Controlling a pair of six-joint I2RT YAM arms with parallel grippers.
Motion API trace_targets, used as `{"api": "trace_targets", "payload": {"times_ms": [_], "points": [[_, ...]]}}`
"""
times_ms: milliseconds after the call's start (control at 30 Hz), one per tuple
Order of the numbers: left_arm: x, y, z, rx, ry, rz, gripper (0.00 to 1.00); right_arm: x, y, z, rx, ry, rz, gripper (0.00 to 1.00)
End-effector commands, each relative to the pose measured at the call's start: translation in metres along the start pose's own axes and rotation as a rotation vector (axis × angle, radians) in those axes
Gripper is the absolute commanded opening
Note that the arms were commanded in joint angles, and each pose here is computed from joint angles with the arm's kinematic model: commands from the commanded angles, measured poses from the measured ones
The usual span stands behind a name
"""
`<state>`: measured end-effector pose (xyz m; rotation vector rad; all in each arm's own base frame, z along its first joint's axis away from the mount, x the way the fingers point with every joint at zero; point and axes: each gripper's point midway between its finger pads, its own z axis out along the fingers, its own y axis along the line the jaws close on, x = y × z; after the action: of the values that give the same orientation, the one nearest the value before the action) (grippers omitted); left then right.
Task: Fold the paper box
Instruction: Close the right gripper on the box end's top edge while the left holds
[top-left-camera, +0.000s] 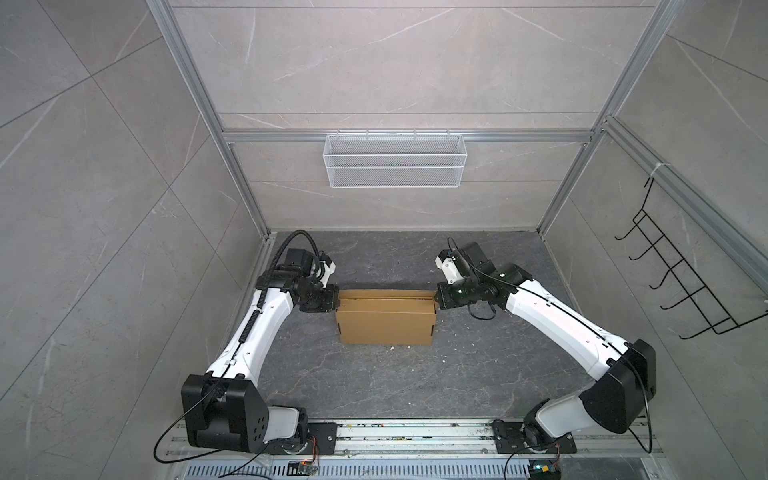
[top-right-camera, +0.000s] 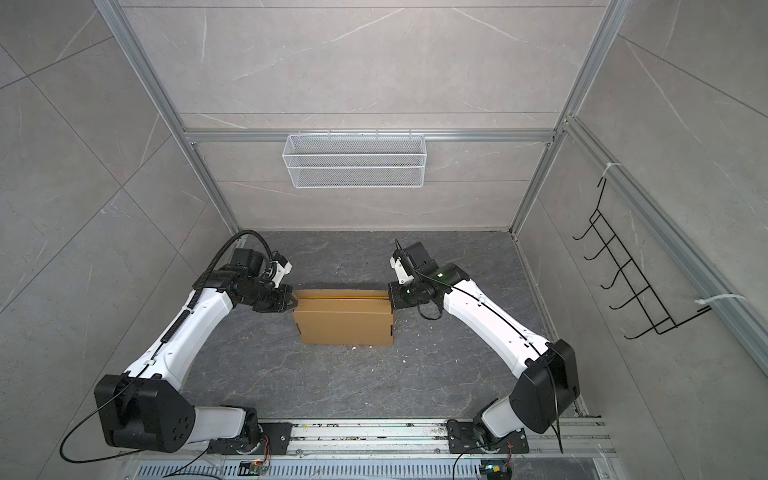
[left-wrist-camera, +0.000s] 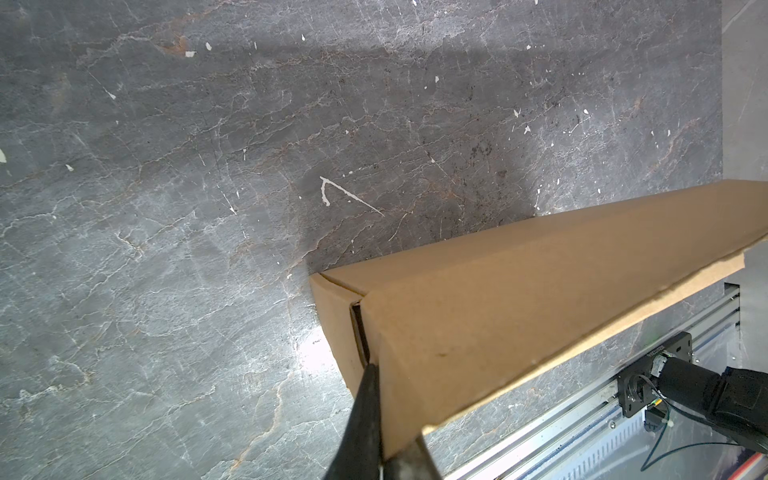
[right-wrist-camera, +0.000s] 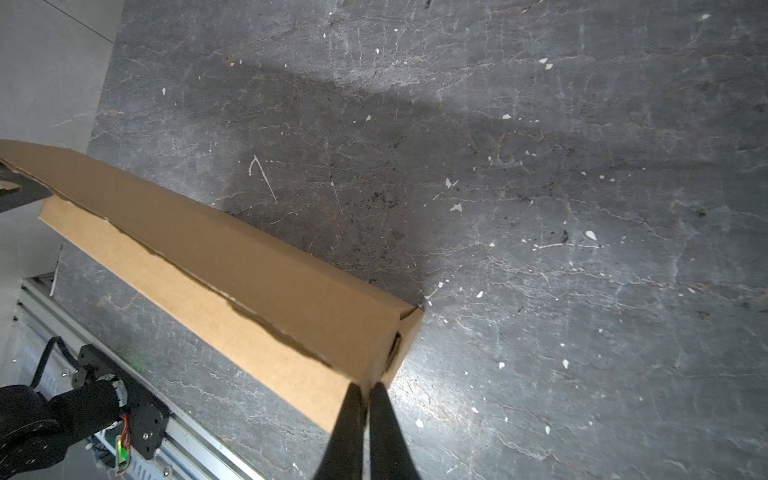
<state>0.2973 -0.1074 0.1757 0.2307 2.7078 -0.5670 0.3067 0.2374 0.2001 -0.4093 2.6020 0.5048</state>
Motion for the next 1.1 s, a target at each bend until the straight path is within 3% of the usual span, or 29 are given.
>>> {"api": "trace_targets", "payload": {"times_ms": [0, 500, 1067], "points": [[0.038, 0.007, 0.018, -0.027, 0.167, -0.049, 0.04, 0.003, -0.004, -0.007, 0.061, -0.011, -0.028, 0.07], [0.042, 0.006, 0.018, -0.023, 0.171, -0.045, 0.05, 0.021, 0.000, -0.002, 0.077, -0.015, 0.013, 0.00], [0.038, 0.003, 0.013, -0.019, 0.151, -0.034, 0.08, 0.037, -0.003, 0.008, 0.140, -0.020, 0.011, 0.00]]}}
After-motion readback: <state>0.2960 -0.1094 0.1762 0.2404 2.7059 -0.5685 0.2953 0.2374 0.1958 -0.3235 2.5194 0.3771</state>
